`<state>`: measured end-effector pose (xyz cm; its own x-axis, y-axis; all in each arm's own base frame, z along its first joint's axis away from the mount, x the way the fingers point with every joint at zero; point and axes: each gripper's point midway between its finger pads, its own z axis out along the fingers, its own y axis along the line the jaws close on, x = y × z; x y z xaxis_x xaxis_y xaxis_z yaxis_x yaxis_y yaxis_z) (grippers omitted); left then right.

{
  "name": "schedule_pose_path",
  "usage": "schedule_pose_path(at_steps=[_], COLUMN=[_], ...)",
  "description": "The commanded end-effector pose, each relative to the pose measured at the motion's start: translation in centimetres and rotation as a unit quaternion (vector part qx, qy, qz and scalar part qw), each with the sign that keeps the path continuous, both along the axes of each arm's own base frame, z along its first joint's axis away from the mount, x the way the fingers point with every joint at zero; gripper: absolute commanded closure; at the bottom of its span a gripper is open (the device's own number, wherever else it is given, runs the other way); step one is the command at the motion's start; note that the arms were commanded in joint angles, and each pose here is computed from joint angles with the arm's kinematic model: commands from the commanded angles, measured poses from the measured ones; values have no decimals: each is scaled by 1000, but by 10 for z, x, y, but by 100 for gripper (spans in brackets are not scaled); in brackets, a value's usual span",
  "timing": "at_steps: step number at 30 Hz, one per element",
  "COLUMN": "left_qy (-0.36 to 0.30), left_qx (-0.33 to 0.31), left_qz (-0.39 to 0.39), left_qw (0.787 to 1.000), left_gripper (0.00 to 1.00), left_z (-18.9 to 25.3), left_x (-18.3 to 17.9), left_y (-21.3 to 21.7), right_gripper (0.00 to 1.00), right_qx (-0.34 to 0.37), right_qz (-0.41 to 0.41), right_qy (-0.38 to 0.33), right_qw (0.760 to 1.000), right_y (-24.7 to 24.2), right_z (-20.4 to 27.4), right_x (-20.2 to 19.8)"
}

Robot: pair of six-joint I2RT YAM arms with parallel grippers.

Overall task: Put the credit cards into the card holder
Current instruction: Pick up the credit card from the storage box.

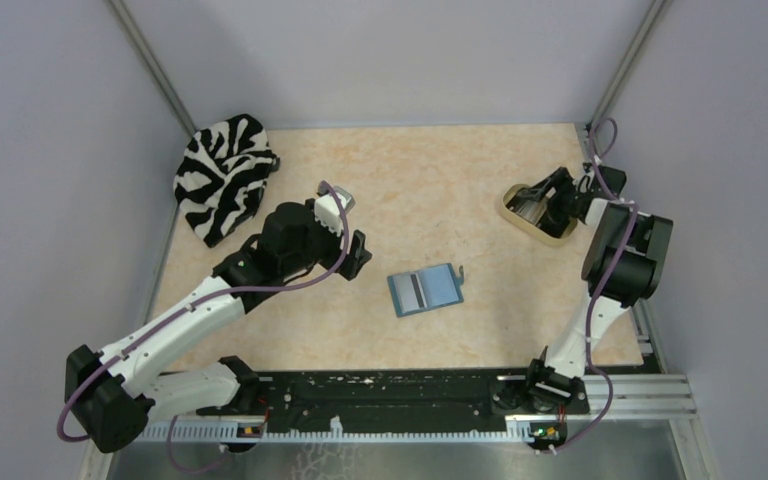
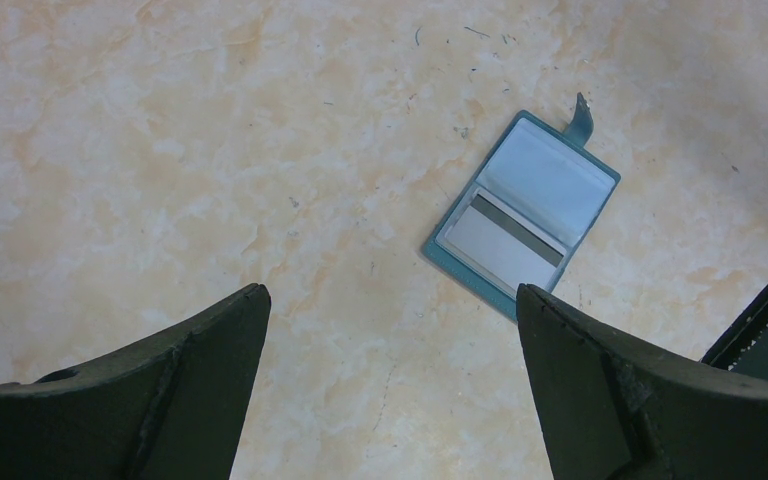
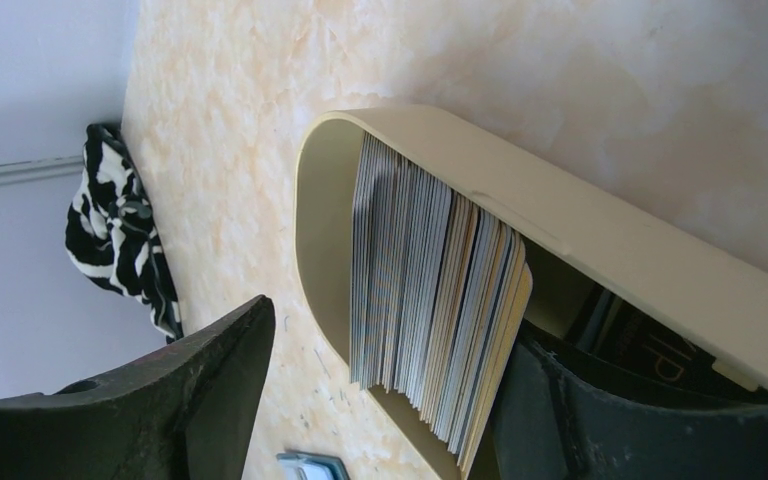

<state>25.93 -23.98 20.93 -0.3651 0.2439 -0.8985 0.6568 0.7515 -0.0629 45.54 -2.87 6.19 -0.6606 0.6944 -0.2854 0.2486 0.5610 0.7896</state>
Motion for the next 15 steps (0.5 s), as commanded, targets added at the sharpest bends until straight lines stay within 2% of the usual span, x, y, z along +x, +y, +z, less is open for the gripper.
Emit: schedule_pose_path(at_steps=[1,15], left_qy=[-2,-5], left_qx=[5,1], left_qz=[2,0], left_qw=[1000,1000], left_gripper=[1,1], left_z=[-1,2], left_x=[0,-1], left_y=[2,2], right_gripper=[29,32], right_qx=[-16,-10], right_qz=[11,0], right_qy=[-30,-25], right_qw=[999,1000], right_y=[-2,-17], right_z=[29,30], right_x=[-6,-19])
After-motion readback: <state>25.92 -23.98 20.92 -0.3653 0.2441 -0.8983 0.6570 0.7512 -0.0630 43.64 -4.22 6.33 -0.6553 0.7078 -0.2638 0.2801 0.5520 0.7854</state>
